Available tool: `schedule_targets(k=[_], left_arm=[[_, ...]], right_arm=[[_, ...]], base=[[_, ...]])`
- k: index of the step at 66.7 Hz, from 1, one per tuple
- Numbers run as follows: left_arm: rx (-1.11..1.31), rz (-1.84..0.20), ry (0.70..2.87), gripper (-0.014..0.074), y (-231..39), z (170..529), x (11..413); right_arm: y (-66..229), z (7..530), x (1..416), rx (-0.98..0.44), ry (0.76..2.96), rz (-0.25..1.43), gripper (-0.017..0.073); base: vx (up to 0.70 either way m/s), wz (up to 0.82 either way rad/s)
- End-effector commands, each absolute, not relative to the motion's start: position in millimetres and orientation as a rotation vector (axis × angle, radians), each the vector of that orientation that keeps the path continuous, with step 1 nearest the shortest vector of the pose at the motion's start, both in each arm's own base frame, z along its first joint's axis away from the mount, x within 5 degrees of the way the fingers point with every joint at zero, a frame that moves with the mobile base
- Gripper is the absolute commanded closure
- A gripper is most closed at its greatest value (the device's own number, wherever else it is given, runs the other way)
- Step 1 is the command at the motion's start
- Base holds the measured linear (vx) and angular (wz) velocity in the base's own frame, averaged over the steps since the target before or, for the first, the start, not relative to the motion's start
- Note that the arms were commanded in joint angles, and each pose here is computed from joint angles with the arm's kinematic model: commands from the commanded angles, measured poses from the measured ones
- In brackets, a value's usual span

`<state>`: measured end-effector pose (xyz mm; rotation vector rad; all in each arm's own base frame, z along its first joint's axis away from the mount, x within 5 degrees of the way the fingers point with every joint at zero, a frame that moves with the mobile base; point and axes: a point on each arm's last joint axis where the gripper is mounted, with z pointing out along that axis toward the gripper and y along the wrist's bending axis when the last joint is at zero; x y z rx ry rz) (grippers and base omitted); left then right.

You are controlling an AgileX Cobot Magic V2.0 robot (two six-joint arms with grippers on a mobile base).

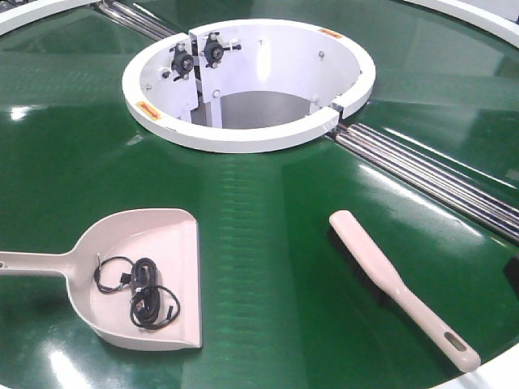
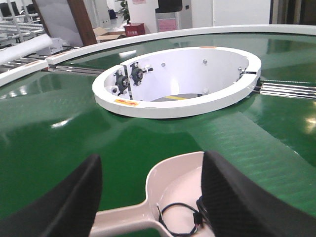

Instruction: Clean and inspect green conveyor with broom and dustpan

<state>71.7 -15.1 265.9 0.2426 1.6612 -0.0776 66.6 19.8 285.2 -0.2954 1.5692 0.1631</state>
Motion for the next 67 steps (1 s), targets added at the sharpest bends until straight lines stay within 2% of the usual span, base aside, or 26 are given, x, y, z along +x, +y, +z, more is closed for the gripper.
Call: schedule_targets(k=[1,8,13,17,21,25,26,67], left_arm=[[0.169,-0.087,1.526,0.0182,-12,268,72],[0.169,-0.084,1.548,0.0206,-12,260,74],[0.172,-0.086,1.565,0.0293,-13,258,75],[0.173,-0.087,1.566,0.0442,-13,259,75],[0.173,-0.086,1.561,0.0602,-13,260,75],[0.173,-0.086,1.559,0.0602,-13,261,75],[0.173,-0.086,1.558,0.0602,-13,261,75],[0.177,-0.089,1.572,0.0601,-13,260,75]], right_arm=[[19,286,63,-0.268,1.404,0.170,0.0105],[19,275,64,-0.279,1.398,0.159,0.0114],[19,274,64,-0.284,1.405,0.154,0.0181],[19,273,64,-0.286,1.415,0.153,0.0280],[19,273,64,-0.284,1.419,0.156,0.0431],[19,273,64,-0.278,1.421,0.162,0.0572],[19,273,64,-0.275,1.421,0.165,0.0576],[19,273,64,-0.275,1.420,0.166,0.0569]], base=[[0.00,0.00],[0.00,0.00],[0.00,0.00],[0.00,0.00],[0.00,0.00],[0.00,0.00],[0.00,0.00],[0.00,0.00]])
